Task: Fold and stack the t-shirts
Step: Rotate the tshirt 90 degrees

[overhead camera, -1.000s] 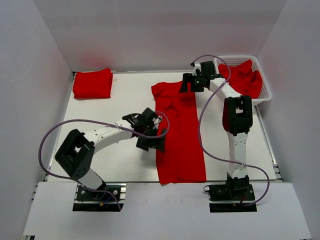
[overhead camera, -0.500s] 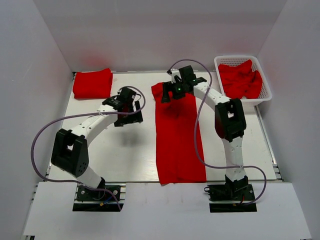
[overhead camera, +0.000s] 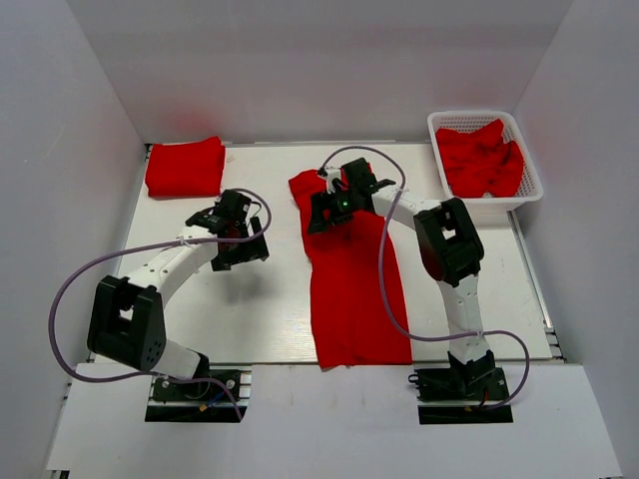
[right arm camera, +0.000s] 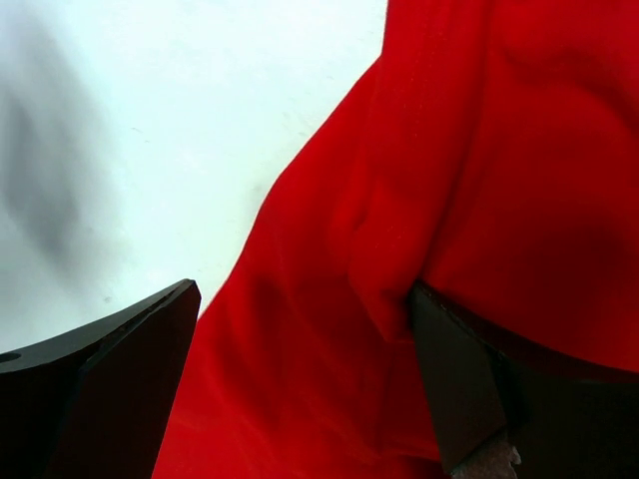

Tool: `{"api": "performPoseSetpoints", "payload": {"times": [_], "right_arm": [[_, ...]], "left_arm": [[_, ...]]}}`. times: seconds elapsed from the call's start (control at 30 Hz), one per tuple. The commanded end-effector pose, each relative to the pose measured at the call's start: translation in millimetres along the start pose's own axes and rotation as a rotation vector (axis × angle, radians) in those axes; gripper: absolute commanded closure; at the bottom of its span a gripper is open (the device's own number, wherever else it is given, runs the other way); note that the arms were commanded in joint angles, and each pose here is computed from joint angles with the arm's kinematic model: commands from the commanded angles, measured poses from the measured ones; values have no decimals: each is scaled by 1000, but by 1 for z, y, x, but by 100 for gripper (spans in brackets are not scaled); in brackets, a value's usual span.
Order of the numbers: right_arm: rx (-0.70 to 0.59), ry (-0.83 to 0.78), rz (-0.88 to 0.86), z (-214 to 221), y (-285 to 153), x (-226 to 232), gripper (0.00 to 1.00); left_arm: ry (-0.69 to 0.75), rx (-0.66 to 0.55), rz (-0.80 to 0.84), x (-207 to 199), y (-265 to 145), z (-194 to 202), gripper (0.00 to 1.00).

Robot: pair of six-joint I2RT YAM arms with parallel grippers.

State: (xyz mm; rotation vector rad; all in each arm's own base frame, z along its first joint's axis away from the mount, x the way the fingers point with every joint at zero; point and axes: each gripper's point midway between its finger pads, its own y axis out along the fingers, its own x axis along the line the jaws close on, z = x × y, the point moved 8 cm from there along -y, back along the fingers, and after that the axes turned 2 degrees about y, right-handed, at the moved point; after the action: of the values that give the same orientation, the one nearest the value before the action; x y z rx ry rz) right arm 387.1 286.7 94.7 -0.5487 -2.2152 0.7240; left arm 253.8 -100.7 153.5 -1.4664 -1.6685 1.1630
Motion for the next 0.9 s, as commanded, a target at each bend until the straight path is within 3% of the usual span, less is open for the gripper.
{"api": "performPoseSetpoints", "payload": {"times": [0.0,0.17,0.3,0.43,0.7,0.87], "right_arm": [[18,26,-68,10,3,14,10],[-23,56,24,-1,0,13,10],[-125,83,209,-34,-1,-3,10],[-141,194,372,-43,19,-28,10],[-121,342,364,-34,78,-67,10],[-218,384,297,-62,83,-65,10]], "left_arm": [[-16,-52,44,0,-13,-5,0],[-26,-59,65,1,-10,-4,0],[-25,-50,59,-7,0,-15,0],[-8,-22,49,-9,11,-22,0],[10,26,20,-9,42,-34,0],[9,50,34,-13,58,-51,0]]}}
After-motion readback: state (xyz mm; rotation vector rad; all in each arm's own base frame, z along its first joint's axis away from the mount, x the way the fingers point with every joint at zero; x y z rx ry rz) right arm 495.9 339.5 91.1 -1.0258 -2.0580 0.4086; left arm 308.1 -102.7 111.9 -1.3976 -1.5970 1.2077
